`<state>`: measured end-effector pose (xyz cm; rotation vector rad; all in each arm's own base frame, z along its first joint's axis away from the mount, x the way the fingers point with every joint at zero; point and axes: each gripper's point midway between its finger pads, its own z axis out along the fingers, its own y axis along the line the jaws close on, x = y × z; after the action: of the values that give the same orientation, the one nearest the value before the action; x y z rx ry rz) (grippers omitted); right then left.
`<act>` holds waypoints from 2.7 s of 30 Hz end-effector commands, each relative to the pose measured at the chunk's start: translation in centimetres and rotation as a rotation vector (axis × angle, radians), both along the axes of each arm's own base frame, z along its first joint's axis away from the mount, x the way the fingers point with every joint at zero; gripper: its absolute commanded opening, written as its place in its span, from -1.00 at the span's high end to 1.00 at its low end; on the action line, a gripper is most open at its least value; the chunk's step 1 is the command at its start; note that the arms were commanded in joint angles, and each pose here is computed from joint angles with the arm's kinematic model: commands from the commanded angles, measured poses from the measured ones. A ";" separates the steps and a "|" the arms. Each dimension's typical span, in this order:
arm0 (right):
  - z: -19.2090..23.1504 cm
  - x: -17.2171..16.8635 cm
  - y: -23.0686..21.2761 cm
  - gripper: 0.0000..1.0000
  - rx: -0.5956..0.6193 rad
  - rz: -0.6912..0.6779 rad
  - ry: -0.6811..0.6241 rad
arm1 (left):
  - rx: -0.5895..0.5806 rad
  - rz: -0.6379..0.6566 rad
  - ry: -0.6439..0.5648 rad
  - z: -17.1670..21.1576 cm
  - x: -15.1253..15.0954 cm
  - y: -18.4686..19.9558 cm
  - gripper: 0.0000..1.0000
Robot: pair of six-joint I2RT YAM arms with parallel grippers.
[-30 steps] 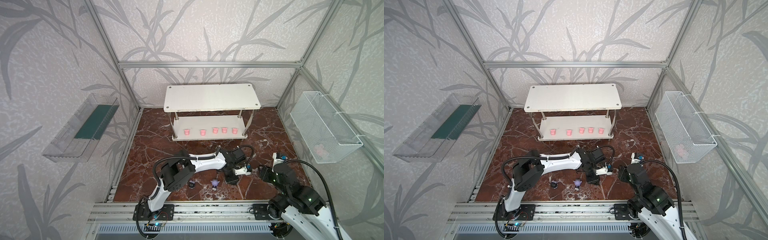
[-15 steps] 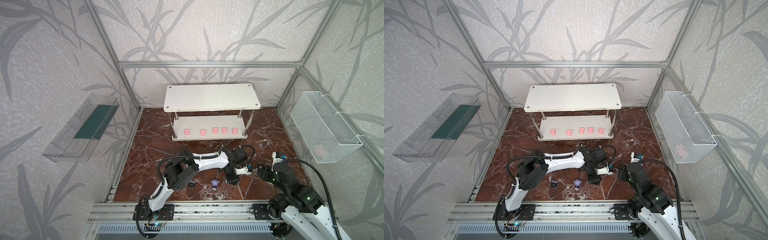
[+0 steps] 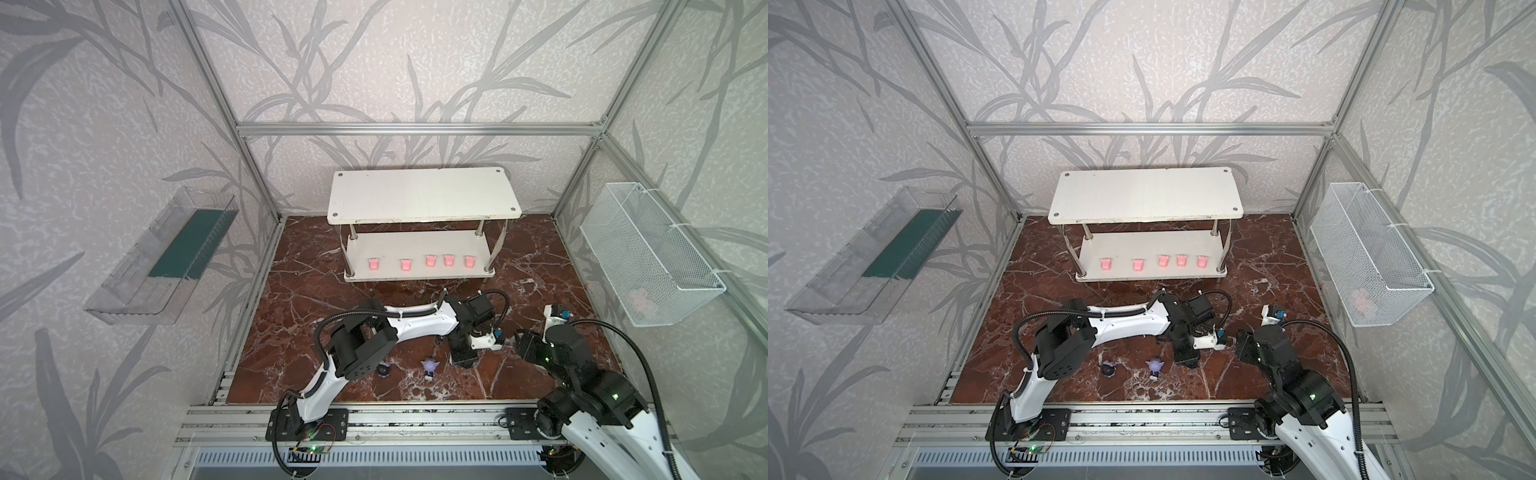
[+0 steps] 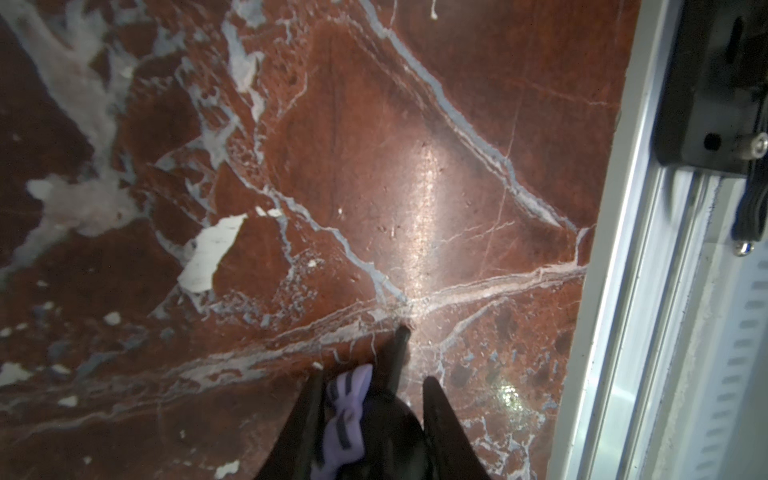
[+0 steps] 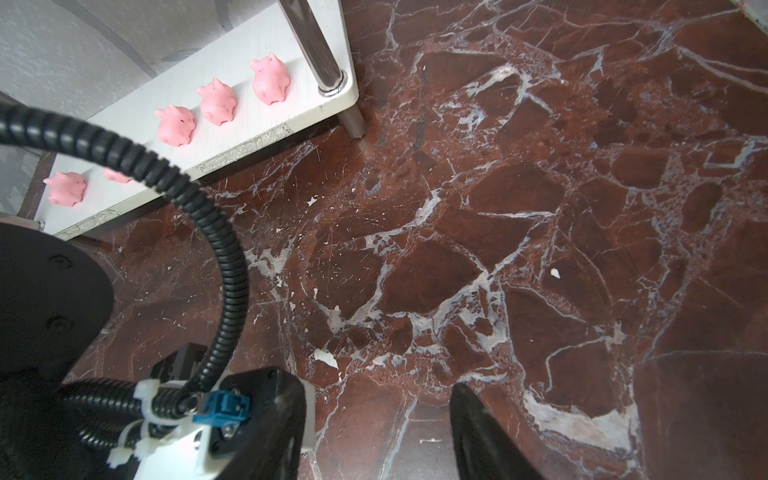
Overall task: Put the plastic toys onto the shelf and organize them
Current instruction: 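Lift the figure off the floor with the left gripper, then carry the figure with the left gripper up over the shelf's top board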
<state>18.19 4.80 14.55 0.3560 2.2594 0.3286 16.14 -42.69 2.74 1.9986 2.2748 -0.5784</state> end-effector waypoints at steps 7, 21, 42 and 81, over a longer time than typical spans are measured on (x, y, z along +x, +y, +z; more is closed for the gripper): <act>1.2 -0.1 -0.4 -0.13 0.017 -0.016 -0.047 | -0.081 0.051 -0.025 3.9 2.2 0.7 0.63; 3.1 -0.4 -0.6 -0.13 0.041 -0.014 -0.103 | -0.404 0.219 -0.228 17.8 7.9 2.2 0.63; -0.4 0.9 1.6 -0.12 0.078 0.036 -0.026 | -1.005 0.391 -0.559 42.5 16.6 10.4 0.65; -2.7 3.3 4.0 -0.12 0.100 0.064 0.057 | -1.359 0.506 -0.371 44.2 27.5 27.3 0.64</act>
<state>20.88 8.62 10.43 0.3531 2.3698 0.4438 44.27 -15.65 45.74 0.7098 1.3941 -1.0690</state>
